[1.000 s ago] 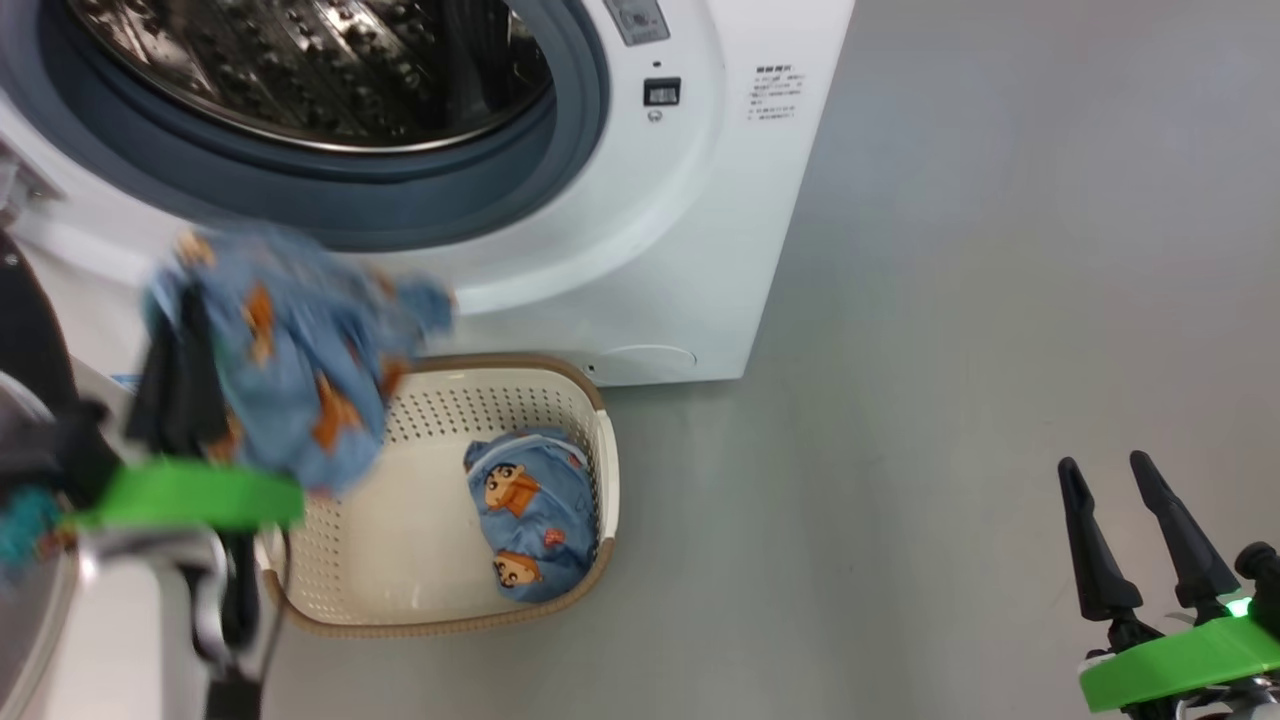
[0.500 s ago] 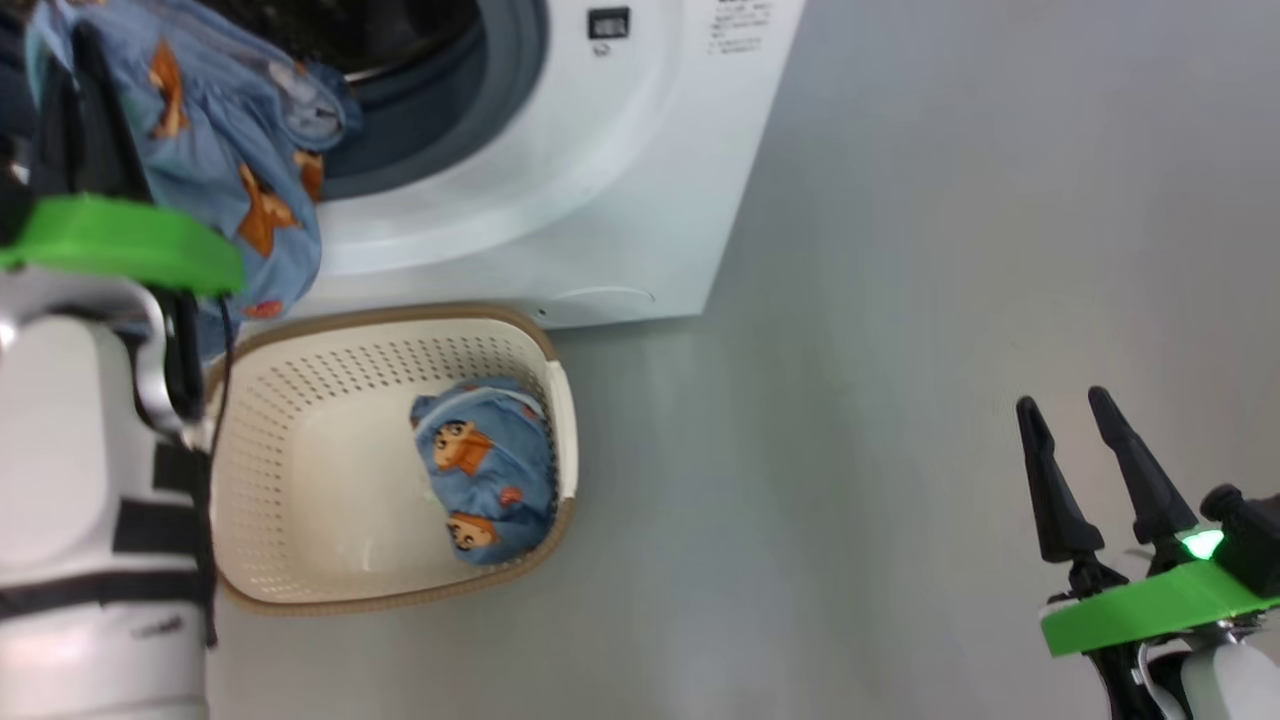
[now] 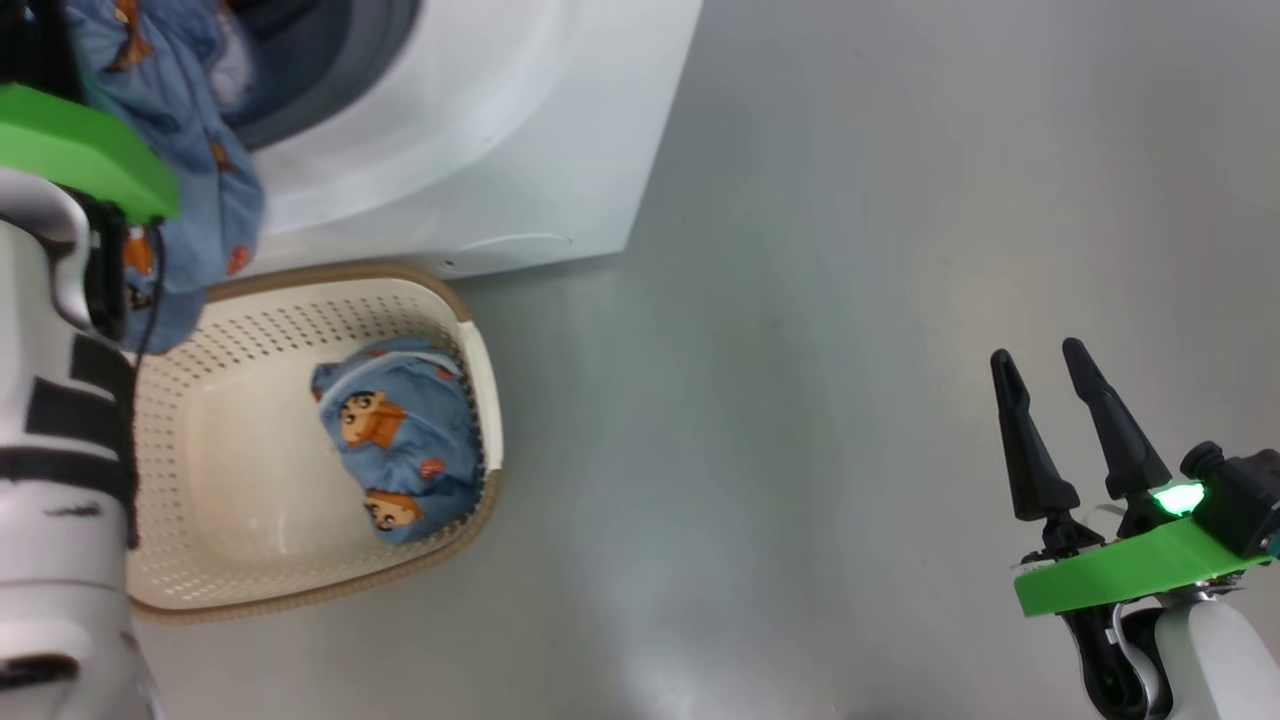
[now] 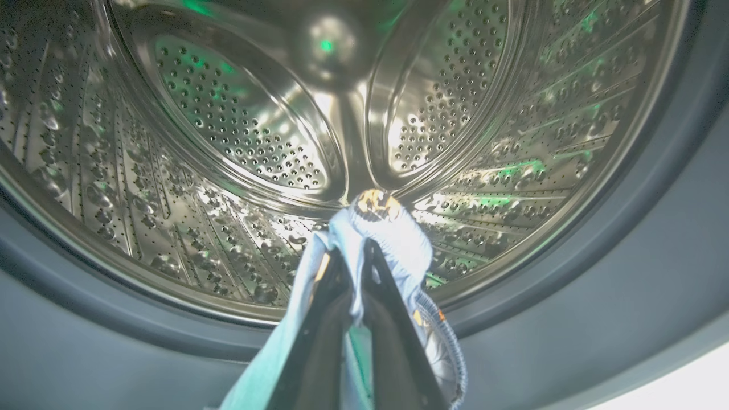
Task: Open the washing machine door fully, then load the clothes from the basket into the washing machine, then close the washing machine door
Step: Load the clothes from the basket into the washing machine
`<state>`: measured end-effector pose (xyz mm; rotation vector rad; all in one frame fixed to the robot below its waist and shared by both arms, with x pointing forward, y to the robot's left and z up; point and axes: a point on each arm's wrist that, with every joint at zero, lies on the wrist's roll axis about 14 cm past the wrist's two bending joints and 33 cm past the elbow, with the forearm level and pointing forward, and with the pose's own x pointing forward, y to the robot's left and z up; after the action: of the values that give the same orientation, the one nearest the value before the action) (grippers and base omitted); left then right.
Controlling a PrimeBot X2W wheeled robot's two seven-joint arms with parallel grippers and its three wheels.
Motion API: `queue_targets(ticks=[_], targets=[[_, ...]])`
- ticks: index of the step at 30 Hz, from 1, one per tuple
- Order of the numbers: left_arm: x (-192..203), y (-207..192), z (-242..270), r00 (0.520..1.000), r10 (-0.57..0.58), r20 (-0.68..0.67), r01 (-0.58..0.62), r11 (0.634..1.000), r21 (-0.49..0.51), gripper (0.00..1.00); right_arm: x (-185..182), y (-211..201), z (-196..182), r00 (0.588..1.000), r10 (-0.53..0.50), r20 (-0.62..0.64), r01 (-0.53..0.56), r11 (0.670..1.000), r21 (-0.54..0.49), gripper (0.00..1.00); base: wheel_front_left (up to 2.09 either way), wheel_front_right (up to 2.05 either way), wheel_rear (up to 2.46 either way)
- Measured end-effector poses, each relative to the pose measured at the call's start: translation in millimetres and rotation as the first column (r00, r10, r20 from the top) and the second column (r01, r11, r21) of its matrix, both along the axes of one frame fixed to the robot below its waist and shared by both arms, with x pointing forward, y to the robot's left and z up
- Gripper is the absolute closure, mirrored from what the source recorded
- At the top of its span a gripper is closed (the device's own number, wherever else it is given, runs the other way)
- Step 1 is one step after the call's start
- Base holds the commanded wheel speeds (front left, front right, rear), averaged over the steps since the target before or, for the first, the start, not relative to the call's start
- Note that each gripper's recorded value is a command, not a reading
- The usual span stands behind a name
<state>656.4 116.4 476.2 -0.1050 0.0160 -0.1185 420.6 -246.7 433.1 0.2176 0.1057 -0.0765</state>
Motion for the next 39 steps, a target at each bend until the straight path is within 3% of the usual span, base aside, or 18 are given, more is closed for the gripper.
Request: queue_targets(ticks=[12,19,25,28,29,30,31,32,39], targets=[[35,-11,-30,0.998,0.0,-0.068,0.003,0.999,0.046,1.0,2,-15,-11,0.999,-0.039,-0.031,0.038,0.999,-0.023,0.0,0.0,0.0,0.0],[60,-11,22,0.993,0.028,0.119,-0.029,1.0,0.005,1.0,5,-18,-18,0.998,-0.052,-0.046,0.051,0.999,-0.019,0.0,0.0,0.0,0.0],[64,-1,76,0.947,0.071,0.313,-0.057,0.997,-0.053,1.0,8,-18,-24,0.997,-0.053,-0.056,0.052,0.998,-0.021,0.0,0.0,0.0,0.0],[64,5,77,0.94,0.089,0.33,-0.07,0.995,-0.068,1.0,14,-18,-23,0.998,-0.049,-0.048,0.048,0.999,-0.021,0.0,0.0,0.0,0.0],[63,5,68,0.947,0.088,0.309,-0.071,0.995,-0.063,0.82,15,-18,-22,0.998,-0.047,-0.042,0.047,0.999,-0.02,0.0,0.0,0.0,0.0],[62,5,55,0.957,0.085,0.277,-0.072,0.996,-0.056,0.58,16,-17,-22,0.998,-0.047,-0.041,0.046,0.999,-0.017,0.0,0.0,0.0,0.0],[61,5,43,0.966,0.085,0.245,-0.074,0.996,-0.05,0.2,16,-17,-22,0.998,-0.046,-0.041,0.045,0.999,-0.016,0.0,0.0,0.0,0.0],[60,6,33,0.972,0.083,0.219,-0.075,0.996,-0.045,0.0,16,-16,-22,0.998,-0.045,-0.041,0.044,0.999,-0.015,0.0,0.0,0.0,0.0],[57,10,11,0.985,0.083,0.148,-0.079,0.996,-0.035,0.0,18,-14,-23,0.999,-0.037,-0.039,0.037,0.999,-0.01,0.0,0.0,0.0,0.0]])
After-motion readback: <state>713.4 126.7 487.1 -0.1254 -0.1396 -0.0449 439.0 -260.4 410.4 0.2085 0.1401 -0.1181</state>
